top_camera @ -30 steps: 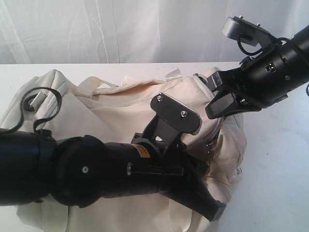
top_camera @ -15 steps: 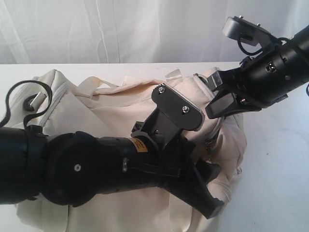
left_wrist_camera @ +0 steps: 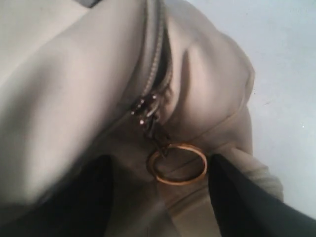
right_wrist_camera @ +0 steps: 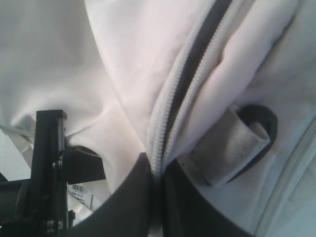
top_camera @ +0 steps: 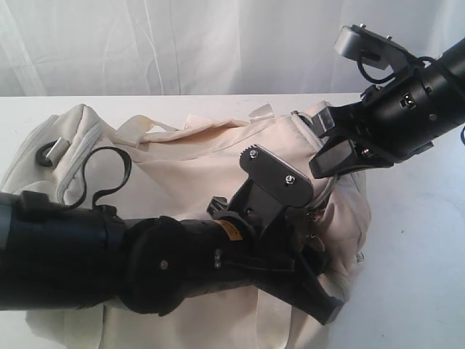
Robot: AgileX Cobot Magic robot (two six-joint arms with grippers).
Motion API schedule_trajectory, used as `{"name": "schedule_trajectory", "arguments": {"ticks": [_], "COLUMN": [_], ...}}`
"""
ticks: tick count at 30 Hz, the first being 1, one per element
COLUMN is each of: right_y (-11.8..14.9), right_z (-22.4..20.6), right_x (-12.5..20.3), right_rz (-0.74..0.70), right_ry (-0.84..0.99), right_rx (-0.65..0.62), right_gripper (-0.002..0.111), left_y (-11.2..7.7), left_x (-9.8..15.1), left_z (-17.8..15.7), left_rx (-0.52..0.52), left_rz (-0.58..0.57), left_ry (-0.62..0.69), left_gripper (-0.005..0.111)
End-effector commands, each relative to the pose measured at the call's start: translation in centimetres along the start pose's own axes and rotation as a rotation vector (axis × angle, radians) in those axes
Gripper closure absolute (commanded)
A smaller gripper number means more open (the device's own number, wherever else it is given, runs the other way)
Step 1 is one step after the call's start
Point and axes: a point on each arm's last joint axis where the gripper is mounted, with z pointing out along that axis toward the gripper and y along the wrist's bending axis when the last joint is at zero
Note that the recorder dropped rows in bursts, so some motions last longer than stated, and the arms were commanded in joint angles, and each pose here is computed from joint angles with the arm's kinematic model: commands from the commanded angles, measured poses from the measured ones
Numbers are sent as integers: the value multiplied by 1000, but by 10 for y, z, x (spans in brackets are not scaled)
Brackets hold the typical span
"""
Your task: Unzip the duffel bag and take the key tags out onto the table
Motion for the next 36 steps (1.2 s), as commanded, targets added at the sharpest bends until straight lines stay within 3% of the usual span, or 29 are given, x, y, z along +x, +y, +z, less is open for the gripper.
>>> {"name": "schedule_trajectory", "arguments": {"ticks": [1,8,10,15,16,25,36], "right_y": [4,4,4,4,4,4,4], "right_z": [-6,-6,-6,-6,-5,-5,-5], "right_x": [-1,-1,-1,-1,0,0,0], "right_rz": [-13,-13,-13,-13,-20,-27,-30], "right_ry": [-11,-11,-11,-7,-3,-1,0], "right_rx": [-11,-11,-11,-13,-13,-14,-12], "right_gripper": [108,108,108,108,108,108,108], "left_y": [-3,-4,-4,-5,-5,-9,12], "left_x": [-9,-10,-9,-12,-14,-30,-18], "left_z": [5,6,6,2,0,-37,-47], "left_rx": [8,11,15,23,24,153,263], "left_rz": [-10,-9,-9,-13,-13,83,28], "left_ry": [-19,-18,-12,-18,-26,11,220], "left_gripper": [45,49,59,103,107,107,107]}}
